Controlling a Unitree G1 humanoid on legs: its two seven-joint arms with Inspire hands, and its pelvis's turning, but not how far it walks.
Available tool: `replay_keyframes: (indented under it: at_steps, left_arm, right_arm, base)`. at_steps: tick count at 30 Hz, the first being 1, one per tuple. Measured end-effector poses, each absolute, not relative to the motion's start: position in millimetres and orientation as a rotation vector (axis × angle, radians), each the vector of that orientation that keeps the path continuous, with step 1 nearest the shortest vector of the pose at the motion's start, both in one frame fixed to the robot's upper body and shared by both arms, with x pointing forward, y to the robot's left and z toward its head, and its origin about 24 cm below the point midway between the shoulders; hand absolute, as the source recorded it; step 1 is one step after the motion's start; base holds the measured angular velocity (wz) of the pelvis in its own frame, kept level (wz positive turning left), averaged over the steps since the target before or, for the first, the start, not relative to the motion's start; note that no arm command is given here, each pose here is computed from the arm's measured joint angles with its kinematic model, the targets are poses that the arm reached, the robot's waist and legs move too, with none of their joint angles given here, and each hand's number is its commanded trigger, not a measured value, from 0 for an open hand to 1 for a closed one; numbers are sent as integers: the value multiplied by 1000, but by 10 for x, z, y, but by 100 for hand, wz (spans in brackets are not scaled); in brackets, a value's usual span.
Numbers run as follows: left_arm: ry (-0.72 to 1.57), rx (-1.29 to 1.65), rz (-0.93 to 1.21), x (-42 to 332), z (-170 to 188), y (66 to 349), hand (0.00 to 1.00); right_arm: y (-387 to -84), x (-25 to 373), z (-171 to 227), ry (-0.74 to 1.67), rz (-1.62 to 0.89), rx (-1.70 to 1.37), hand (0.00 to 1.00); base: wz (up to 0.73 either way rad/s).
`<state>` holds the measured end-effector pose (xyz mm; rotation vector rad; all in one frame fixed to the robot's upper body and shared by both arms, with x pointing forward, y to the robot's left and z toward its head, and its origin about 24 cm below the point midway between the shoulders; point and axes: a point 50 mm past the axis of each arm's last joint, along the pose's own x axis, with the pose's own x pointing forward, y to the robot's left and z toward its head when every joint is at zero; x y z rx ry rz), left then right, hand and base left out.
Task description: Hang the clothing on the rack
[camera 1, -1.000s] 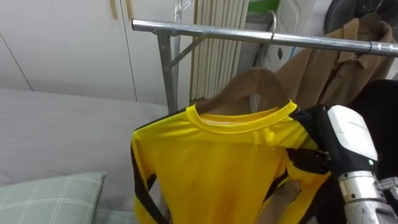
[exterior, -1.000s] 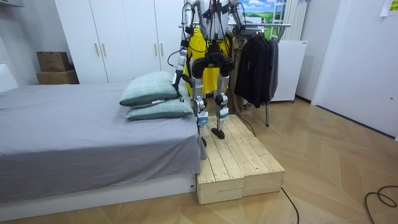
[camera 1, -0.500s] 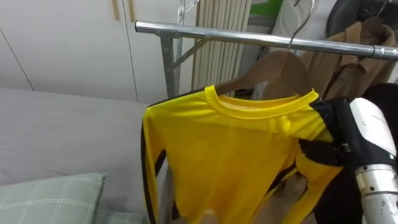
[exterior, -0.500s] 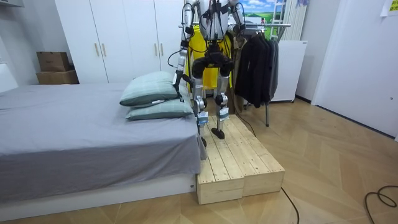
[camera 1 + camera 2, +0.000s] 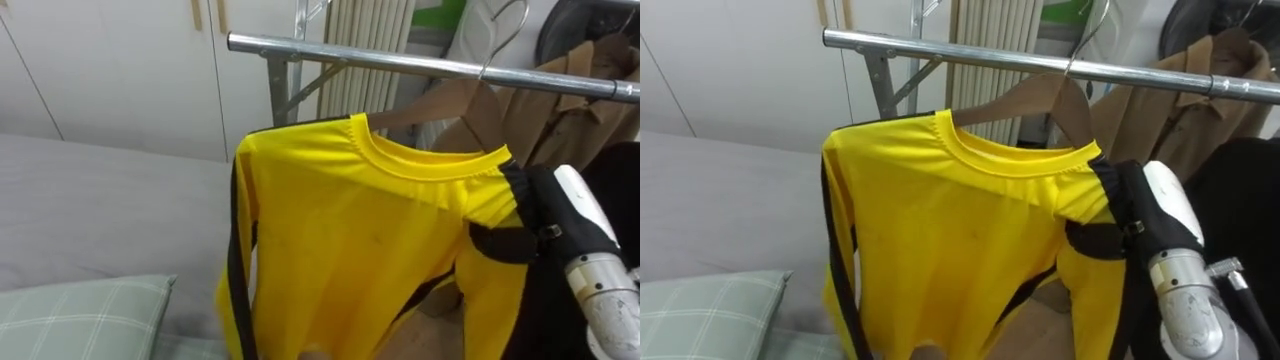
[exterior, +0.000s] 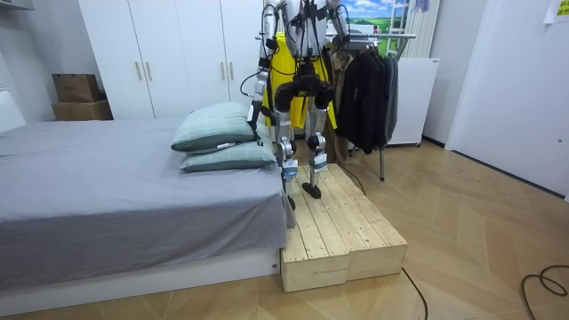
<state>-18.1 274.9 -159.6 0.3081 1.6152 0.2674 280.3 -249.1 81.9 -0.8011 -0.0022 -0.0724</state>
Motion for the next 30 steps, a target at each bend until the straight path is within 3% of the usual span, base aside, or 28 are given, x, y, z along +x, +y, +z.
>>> replay_keyframes:
  at_steps: [30]
  left_arm:
    - [1612,340,241,-152,-1558,2859,0]
  right_arm:
    - [-2743,2988,557,292,52,-866,100]
  base:
    - [2]
